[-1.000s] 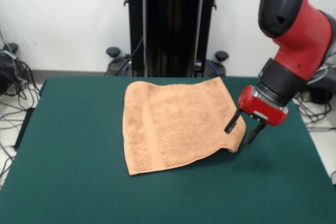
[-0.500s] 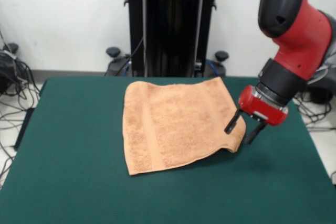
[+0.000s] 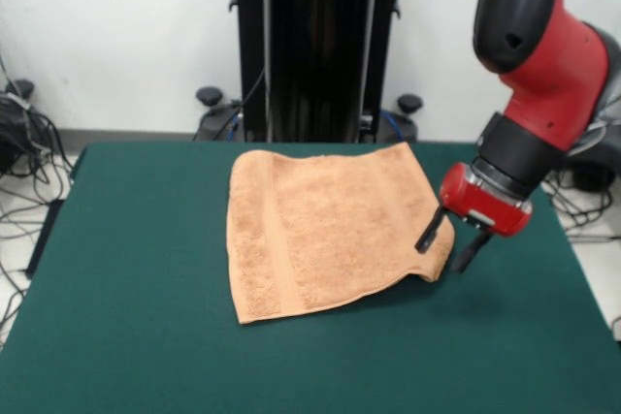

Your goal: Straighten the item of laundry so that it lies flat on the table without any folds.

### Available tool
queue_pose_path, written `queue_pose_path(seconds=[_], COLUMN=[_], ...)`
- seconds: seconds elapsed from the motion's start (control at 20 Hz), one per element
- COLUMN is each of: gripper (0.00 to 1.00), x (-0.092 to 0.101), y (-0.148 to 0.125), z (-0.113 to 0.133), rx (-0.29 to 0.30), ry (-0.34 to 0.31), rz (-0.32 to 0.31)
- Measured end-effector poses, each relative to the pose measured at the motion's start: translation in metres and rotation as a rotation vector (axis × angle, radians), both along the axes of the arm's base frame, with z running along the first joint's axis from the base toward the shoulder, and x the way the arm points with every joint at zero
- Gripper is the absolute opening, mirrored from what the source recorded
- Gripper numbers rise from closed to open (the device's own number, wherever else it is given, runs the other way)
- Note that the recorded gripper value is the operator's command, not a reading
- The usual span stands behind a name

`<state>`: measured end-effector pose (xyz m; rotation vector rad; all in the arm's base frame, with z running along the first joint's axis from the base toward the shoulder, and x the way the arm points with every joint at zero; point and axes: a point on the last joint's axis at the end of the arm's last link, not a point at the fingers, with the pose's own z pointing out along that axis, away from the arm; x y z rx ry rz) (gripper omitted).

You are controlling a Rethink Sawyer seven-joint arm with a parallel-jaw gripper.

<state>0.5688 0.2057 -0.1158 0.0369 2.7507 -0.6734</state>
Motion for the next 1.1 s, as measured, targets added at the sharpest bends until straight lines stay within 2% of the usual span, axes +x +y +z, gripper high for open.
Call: queue_pose_path(seconds=[0.55,1.1], gripper=[1.0,1.0], x=[-0.008,-0.015], y=[-0.003,-0.004], z=[-0.02,-0.025], rx=[0.012,0.019], ry=[-0.005,-0.001], rz=[0.012,0.009])
